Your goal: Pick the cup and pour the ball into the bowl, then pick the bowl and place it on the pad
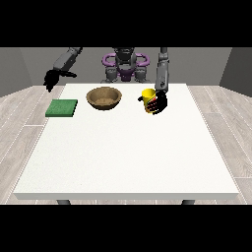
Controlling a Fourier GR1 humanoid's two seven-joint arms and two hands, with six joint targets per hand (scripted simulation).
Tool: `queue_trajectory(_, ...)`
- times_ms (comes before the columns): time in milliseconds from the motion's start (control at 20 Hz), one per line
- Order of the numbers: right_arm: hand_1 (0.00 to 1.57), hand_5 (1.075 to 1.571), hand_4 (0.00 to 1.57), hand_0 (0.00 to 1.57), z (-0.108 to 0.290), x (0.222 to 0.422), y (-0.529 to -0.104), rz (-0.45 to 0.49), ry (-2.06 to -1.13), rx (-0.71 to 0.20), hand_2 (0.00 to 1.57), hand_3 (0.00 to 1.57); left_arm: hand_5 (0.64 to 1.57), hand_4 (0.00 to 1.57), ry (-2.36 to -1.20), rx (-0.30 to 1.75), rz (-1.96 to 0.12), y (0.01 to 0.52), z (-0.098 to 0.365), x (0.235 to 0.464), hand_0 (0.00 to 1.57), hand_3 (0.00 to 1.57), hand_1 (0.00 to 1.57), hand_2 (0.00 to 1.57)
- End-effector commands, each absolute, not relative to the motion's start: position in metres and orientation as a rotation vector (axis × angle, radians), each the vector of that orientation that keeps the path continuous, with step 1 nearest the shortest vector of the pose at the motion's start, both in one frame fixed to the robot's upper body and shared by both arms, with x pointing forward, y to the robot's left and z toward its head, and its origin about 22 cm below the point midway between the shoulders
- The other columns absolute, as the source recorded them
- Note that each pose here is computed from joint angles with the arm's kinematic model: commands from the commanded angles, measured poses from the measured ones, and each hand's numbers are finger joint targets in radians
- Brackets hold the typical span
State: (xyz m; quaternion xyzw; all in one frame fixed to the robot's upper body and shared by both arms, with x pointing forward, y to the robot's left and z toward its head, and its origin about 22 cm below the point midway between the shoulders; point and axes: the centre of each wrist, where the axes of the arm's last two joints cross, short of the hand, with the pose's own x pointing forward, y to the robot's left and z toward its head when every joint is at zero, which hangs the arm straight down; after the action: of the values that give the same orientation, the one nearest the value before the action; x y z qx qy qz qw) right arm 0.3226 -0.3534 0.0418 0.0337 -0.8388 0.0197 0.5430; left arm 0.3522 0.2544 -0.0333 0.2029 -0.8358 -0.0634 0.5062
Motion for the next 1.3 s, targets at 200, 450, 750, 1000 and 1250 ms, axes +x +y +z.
queue_trajectory(200,0.0,1.556,0.0,0.0,0.06,0.316,-0.39,0.066,-2.017,0.072,0.0,0.0,1.502,0.88,-1.987,0.702,-0.197,0.256,-0.041,0.359,1.35,1.57,1.35,1.57)
queue_trajectory(450,0.0,1.556,0.0,0.0,0.025,0.304,-0.419,-0.034,-1.819,-0.004,0.0,0.0,1.532,0.99,-1.881,0.715,-0.4,0.22,-0.039,0.355,1.35,1.57,1.35,1.57)
queue_trajectory(750,0.0,1.56,0.0,0.0,-0.03,0.259,-0.444,-0.116,-1.669,-0.114,0.0,0.0,1.571,1.09,-1.82,0.729,-0.64,0.166,-0.021,0.359,1.4,1.57,1.4,1.57)
queue_trajectory(1000,0.0,1.557,0.0,0.0,-0.036,0.259,-0.443,-0.128,-1.63,-0.143,0.0,0.0,1.568,1.07,-1.801,0.884,-0.83,0.126,-0.013,0.362,1.36,1.57,1.36,1.57)
queue_trajectory(1250,0.0,1.554,0.0,0.0,-0.046,0.25,-0.448,-0.141,-1.679,-0.098,0.08,0.0,1.569,1.05,-1.773,0.908,-0.875,0.115,0.006,0.366,1.35,1.57,1.35,1.57)
